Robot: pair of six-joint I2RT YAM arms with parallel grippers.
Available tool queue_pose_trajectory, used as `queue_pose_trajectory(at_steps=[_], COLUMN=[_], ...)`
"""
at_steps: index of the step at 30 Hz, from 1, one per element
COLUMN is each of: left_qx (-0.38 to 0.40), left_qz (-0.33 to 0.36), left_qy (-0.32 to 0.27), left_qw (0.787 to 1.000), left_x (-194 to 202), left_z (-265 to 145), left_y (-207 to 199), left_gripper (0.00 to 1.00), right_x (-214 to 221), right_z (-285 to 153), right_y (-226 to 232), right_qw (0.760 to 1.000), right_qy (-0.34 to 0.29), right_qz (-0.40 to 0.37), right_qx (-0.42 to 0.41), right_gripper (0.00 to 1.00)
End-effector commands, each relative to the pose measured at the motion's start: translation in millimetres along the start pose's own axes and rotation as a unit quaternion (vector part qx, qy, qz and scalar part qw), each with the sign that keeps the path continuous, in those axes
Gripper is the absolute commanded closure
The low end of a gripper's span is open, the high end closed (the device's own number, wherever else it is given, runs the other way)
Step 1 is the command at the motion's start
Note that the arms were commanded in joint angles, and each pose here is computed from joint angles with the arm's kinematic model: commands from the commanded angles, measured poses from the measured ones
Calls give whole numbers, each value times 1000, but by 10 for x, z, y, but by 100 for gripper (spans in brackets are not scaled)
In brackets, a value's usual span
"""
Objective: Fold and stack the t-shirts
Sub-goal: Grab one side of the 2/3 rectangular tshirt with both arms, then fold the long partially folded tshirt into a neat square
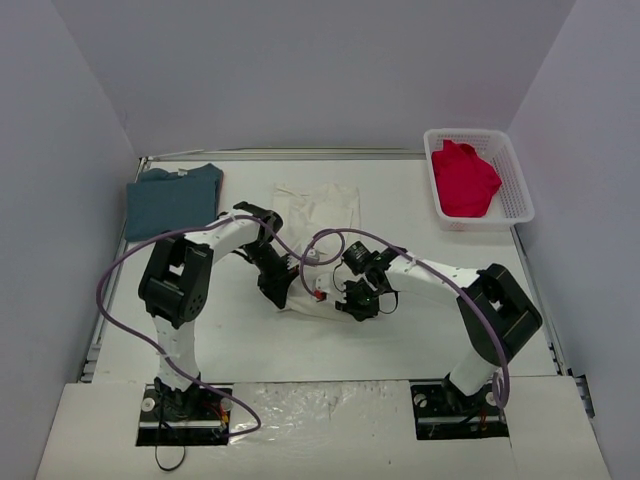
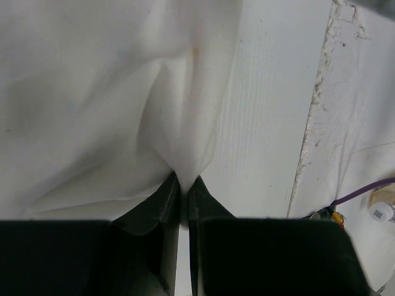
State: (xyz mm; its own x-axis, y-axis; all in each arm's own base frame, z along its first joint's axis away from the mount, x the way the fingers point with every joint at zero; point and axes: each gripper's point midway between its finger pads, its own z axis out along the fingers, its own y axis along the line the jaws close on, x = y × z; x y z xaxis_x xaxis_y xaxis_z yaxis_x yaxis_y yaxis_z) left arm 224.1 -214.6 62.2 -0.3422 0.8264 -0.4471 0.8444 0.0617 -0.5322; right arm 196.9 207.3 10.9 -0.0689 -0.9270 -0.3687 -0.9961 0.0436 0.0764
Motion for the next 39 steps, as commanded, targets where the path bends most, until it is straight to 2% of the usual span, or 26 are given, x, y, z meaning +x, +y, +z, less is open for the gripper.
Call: queue_pose_trajectory(at_steps=[1,6,9,16,23,31,39], left_qx=[-7,19,50,67,56,-16,-43], left_qz=[26,53,60,77,88,93,89], left_qy=[-6,4,5,15,19,21,24], left_qw=[1000,998,997,995,994,995,995], left_x=[-36,-15,-14,89,144,75,-90], left_z=[-240,-399,-496,-546,-615,-710,-888], left_y=[-249,-557,-809,-1231,-1439,-1205,-949], left_gripper=[98,98,98,98,98,98,98], right_x=[199,-45,-87,-173,-218,-258,-358], right_z=[-248,-746,-1006,-1297,-1415,-1470,-1583], right_y=[164,294,413,543,614,278,-194], right_qw=[999,999,999,998,997,998,998], right_qy=[40,-15,-23,-33,-41,-59,-60], right_qz=[19,5,-3,-8,-16,0,-3], right_qx=[-27,-36,-38,-49,-64,-30,4], right_gripper=[100,100,100,100,100,100,100])
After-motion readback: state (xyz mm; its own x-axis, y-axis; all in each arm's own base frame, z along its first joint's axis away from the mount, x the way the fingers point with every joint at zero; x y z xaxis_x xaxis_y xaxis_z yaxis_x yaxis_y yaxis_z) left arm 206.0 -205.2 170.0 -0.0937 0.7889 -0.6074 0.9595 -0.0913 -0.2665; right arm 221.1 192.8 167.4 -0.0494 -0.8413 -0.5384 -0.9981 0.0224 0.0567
